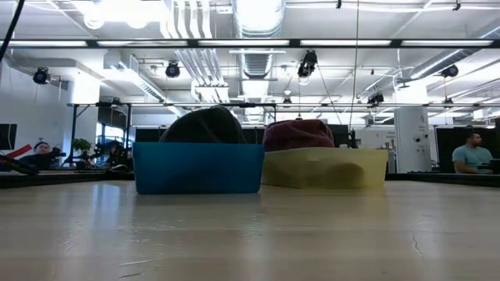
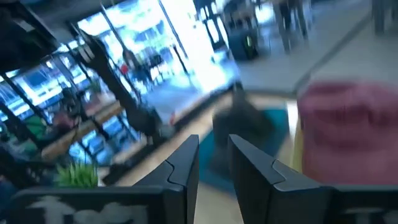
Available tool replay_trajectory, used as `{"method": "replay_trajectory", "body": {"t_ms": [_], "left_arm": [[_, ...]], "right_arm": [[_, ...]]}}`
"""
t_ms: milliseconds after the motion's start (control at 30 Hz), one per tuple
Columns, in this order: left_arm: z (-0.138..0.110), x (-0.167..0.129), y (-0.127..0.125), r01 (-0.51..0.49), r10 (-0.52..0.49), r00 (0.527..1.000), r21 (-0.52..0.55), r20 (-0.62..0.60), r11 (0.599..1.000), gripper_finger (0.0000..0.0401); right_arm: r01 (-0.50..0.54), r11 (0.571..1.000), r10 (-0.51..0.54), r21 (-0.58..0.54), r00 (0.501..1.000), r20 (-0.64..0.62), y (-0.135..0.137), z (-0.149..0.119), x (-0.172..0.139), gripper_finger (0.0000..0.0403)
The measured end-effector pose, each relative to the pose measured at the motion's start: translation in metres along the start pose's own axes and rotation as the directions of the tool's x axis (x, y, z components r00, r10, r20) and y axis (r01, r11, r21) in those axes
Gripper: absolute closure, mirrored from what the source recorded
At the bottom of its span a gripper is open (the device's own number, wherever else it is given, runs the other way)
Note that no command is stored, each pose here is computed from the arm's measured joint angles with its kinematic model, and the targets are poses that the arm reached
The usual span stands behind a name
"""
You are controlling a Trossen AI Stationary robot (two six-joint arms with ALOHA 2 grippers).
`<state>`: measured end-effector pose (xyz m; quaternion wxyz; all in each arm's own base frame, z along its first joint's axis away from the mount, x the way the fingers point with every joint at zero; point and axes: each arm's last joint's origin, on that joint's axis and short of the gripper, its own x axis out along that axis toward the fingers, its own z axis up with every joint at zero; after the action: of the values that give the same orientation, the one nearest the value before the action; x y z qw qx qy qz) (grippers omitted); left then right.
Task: Pick & Place hat
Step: Put the black cap into the blue bin
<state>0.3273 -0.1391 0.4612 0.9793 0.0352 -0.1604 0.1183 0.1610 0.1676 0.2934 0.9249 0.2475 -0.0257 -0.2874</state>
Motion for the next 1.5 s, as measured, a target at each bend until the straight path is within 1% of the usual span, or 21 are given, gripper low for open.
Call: {"method": "replay_trajectory", "body": {"t_ms": [67, 133, 233, 300, 367, 433, 533, 633, 700, 800, 867, 967, 1133, 1200, 1367, 1433, 1500], "left_arm": [[0.017, -0.002, 0.011, 0.053, -0.045, 0.993, -0.073, 0.108, 0.996, 0.0391], [0.028, -0.003, 0.019, 0.117, -0.093, 0.978, -0.126, 0.186, 0.985, 0.0391], [0.035, -0.002, 0.028, 0.207, -0.153, 0.955, -0.202, 0.254, 0.957, 0.0391], [0.036, 0.001, 0.033, 0.259, -0.186, 0.940, -0.243, 0.287, 0.935, 0.0391], [0.035, 0.004, 0.038, 0.302, -0.210, 0.925, -0.277, 0.317, 0.912, 0.0391], [0.036, 0.007, 0.044, 0.346, -0.234, 0.905, -0.297, 0.355, 0.890, 0.0391], [0.036, 0.012, 0.052, 0.403, -0.258, 0.872, -0.309, 0.416, 0.861, 0.0391], [0.037, 0.017, 0.061, 0.445, -0.260, 0.833, -0.311, 0.488, 0.840, 0.0391], [0.036, 0.020, 0.068, 0.464, -0.263, 0.819, -0.318, 0.511, 0.827, 0.0391], [0.028, 0.028, 0.076, 0.466, -0.258, 0.828, -0.356, 0.498, 0.810, 0.0391], [0.020, 0.035, 0.079, 0.461, -0.254, 0.835, -0.366, 0.488, 0.808, 0.0391], [0.011, 0.042, 0.085, 0.464, -0.254, 0.831, -0.366, 0.495, 0.806, 0.0391], [0.004, 0.051, 0.097, 0.495, -0.252, 0.809, -0.384, 0.531, 0.780, 0.0391], [0.000, 0.054, 0.100, 0.513, -0.265, 0.802, -0.391, 0.535, 0.764, 0.0391], [-0.004, 0.057, 0.106, 0.539, -0.279, 0.788, -0.396, 0.548, 0.743, 0.0391], [-0.004, 0.057, 0.107, 0.557, -0.285, 0.775, -0.397, 0.563, 0.729, 0.0391], [-0.004, 0.057, 0.107, 0.568, -0.297, 0.769, -0.391, 0.566, 0.725, 0.0391]], "right_arm": [[-0.012, 0.998, 0.013, -0.061, 1.000, 0.024, 0.006, 0.020, -0.002, 0.0314], [-0.019, 0.990, 0.023, -0.140, 0.999, 0.031, 0.015, 0.038, -0.001, 0.0304], [-0.067, 0.966, 0.074, -0.251, 0.997, 0.020, 0.031, 0.062, 0.005, 0.0283], [-0.129, 0.945, 0.144, -0.300, 0.989, 0.029, 0.041, 0.079, 0.009, 0.0269], [-0.207, 0.923, 0.242, -0.325, 0.968, 0.072, 0.047, 0.094, 0.014, 0.0259], [-0.270, 0.903, 0.333, -0.335, 0.932, 0.146, 0.050, 0.107, 0.019, 0.0254], [-0.302, 0.887, 0.399, -0.350, 0.882, 0.250, 0.048, 0.120, 0.029, 0.0254], [-0.337, 0.867, 0.448, -0.367, 0.849, 0.280, 0.046, 0.124, 0.042, 0.0256], [-0.369, 0.854, 0.482, -0.367, 0.827, 0.289, 0.046, 0.124, 0.052, 0.0257], [-0.401, 0.838, 0.517, -0.371, 0.801, 0.301, 0.045, 0.125, 0.065, 0.0257], [-0.430, 0.826, 0.543, -0.364, 0.781, 0.308, 0.045, 0.128, 0.073, 0.0257], [-0.464, 0.808, 0.575, -0.363, 0.755, 0.315, 0.048, 0.131, 0.079, 0.0259], [-0.459, 0.810, 0.574, -0.366, 0.749, 0.332, 0.053, 0.137, 0.084, 0.0257], [-0.447, 0.812, 0.569, -0.375, 0.749, 0.340, 0.054, 0.140, 0.085, 0.0257], [-0.423, 0.820, 0.556, -0.385, 0.745, 0.368, 0.056, 0.151, 0.086, 0.0259], [-0.398, 0.830, 0.537, -0.390, 0.762, 0.364, 0.055, 0.152, 0.088, 0.0256], [-0.380, 0.841, 0.517, -0.386, 0.776, 0.361, 0.054, 0.151, 0.089, 0.0251]]}}
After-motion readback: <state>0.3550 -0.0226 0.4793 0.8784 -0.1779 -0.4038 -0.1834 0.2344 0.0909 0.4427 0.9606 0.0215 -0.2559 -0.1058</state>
